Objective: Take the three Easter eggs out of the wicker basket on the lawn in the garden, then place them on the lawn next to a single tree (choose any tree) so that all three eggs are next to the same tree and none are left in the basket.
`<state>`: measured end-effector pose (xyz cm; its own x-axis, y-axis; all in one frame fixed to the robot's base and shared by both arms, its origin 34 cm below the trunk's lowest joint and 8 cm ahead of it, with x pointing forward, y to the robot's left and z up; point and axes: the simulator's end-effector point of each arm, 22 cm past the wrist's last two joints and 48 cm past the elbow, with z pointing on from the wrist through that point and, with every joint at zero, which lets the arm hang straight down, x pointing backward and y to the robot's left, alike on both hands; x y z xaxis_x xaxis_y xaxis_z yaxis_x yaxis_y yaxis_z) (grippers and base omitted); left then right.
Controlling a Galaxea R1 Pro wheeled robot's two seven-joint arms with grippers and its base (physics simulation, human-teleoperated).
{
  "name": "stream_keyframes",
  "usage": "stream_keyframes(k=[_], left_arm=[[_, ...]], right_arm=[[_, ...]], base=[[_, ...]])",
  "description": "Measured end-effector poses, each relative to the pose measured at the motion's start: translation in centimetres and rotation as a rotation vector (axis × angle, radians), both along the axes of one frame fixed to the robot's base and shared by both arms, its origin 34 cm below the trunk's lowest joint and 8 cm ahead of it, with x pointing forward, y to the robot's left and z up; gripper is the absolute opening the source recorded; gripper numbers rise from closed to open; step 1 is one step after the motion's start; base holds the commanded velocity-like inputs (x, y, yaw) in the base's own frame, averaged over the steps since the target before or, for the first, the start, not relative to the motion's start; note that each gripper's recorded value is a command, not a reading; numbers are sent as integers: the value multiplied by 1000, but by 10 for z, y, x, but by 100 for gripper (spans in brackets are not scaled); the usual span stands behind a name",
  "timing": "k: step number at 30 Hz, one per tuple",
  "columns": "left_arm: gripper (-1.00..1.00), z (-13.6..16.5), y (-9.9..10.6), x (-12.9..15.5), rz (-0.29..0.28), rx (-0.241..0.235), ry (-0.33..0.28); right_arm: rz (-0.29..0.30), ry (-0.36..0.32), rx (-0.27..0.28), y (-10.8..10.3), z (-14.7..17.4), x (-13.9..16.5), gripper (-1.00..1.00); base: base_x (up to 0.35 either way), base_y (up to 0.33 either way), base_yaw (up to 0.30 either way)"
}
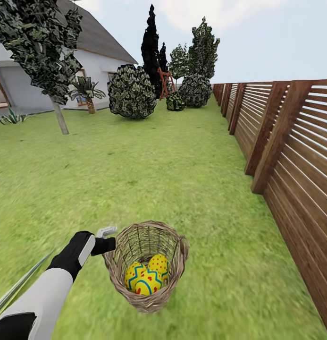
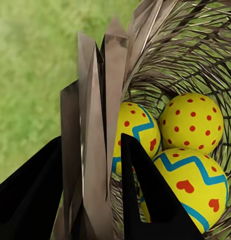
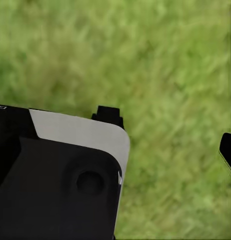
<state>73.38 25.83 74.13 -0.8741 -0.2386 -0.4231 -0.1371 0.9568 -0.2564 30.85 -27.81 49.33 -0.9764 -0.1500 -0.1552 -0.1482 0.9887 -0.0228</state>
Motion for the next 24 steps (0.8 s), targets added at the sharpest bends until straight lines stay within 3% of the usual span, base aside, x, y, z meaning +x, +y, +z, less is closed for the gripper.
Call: stream_keyframes(k=[24], left_arm=[[-100,0,0,0,1,-1,0]], right_arm=[[0,0,0,0,0,0,100]], base=[[325,0,0]])
